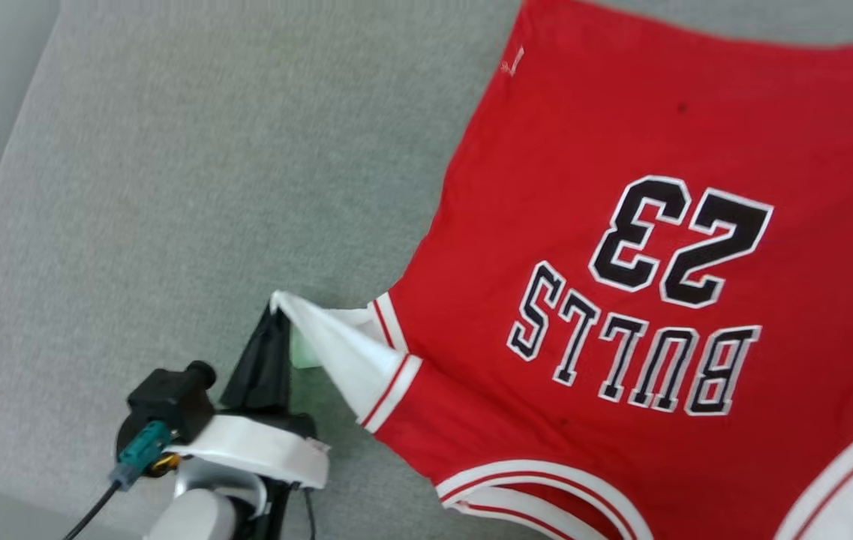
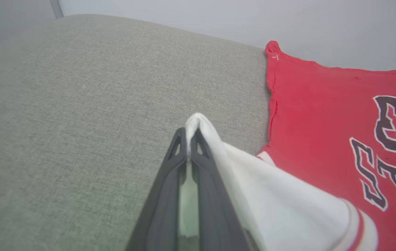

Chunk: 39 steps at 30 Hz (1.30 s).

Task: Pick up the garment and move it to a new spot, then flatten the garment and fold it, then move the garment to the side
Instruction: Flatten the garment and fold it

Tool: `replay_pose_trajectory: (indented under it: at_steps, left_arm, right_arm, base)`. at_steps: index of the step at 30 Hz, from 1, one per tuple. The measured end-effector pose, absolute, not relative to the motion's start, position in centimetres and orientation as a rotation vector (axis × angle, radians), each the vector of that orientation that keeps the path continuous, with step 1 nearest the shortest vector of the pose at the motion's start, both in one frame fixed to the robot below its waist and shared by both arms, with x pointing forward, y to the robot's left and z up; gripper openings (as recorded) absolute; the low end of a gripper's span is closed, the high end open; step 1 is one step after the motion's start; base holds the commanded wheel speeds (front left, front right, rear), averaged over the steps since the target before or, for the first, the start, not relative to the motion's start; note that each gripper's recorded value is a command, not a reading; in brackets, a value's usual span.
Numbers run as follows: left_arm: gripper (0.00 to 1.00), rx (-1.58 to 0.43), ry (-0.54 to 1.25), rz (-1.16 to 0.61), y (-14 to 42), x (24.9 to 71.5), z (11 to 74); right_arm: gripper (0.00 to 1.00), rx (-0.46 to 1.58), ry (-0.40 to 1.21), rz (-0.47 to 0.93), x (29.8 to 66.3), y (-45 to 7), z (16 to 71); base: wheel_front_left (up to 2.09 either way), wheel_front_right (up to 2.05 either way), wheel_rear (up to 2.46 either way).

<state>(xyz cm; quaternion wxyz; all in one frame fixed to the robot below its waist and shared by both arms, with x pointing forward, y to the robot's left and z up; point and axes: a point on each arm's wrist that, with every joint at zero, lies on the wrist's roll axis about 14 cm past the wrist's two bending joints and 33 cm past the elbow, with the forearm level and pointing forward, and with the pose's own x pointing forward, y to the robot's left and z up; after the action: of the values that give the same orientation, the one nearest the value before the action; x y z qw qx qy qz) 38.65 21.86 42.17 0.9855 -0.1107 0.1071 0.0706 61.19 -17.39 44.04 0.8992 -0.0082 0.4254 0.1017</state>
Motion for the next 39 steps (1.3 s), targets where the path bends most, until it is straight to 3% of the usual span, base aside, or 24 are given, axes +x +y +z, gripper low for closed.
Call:
replay_pose_trajectory:
  at_steps: [7,14,21,22,23,24,25,28,29,34,39]
  left_arm:
    - [0.00,-0.206,0.217,0.145,22.7,37.6,43.3]
    - [0.00,-0.207,0.232,0.105,21.8,37.3,43.9]
    - [0.00,-0.202,0.267,0.023,19.5,37.8,44.1]
    - [0.00,-0.203,0.266,0.015,19.2,37.9,44.2]
    - [0.00,-0.200,0.267,0.005,19.0,38.1,44.3]
    - [0.00,-0.200,0.270,-0.004,18.7,38.2,44.3]
    - [0.00,-0.197,0.273,-0.009,18.5,38.3,44.3]
    - [0.00,-0.195,0.288,-0.021,18.1,38.4,44.1]
    - [0.00,-0.193,0.284,-0.034,17.7,38.8,44.4]
    - [0.00,-0.187,0.285,-0.040,17.5,39.1,44.6]
    - [0.00,-0.186,0.261,-0.056,17.0,40.1,45.1]
  right_arm:
    - [0.00,-0.100,0.867,0.156,54.6,-23.0,47.0]
    - [0.00,-0.038,1.023,-0.010,42.3,-30.6,44.4]
    - [0.02,0.154,1.197,-0.139,27.9,-32.4,39.0]
    - [0.17,0.187,1.219,-0.145,26.2,-31.8,38.2]
    - [0.48,0.233,1.238,-0.149,24.7,-31.2,37.4]
    - [1.00,0.278,1.249,-0.155,23.4,-30.5,36.7]
    - [1.00,0.305,1.260,-0.161,22.3,-30.0,36.2]
    - [1.00,0.345,1.194,-0.194,21.9,-30.0,36.2]
    - [1.00,0.327,1.020,-0.217,24.2,-30.8,37.7]
    - [1.00,0.238,0.657,-0.228,30.7,-32.4,42.1]
    - [1.00,0.214,0.434,-0.152,36.7,-31.0,45.2]
  base:
    - [0.00,0.00,0.00]
    - [0.00,0.00,0.00]
    - [0.00,0.00,0.00]
    - [0.00,0.00,0.00]
    - [0.00,0.00,0.00]
    - [0.00,0.00,0.00]
    - [0.00,0.00,0.00]
    - [0.00,0.00,0.00]
    - [0.00,0.00,0.00]
    - [0.00,0.00,0.00]
    - [0.00,0.00,0.00]
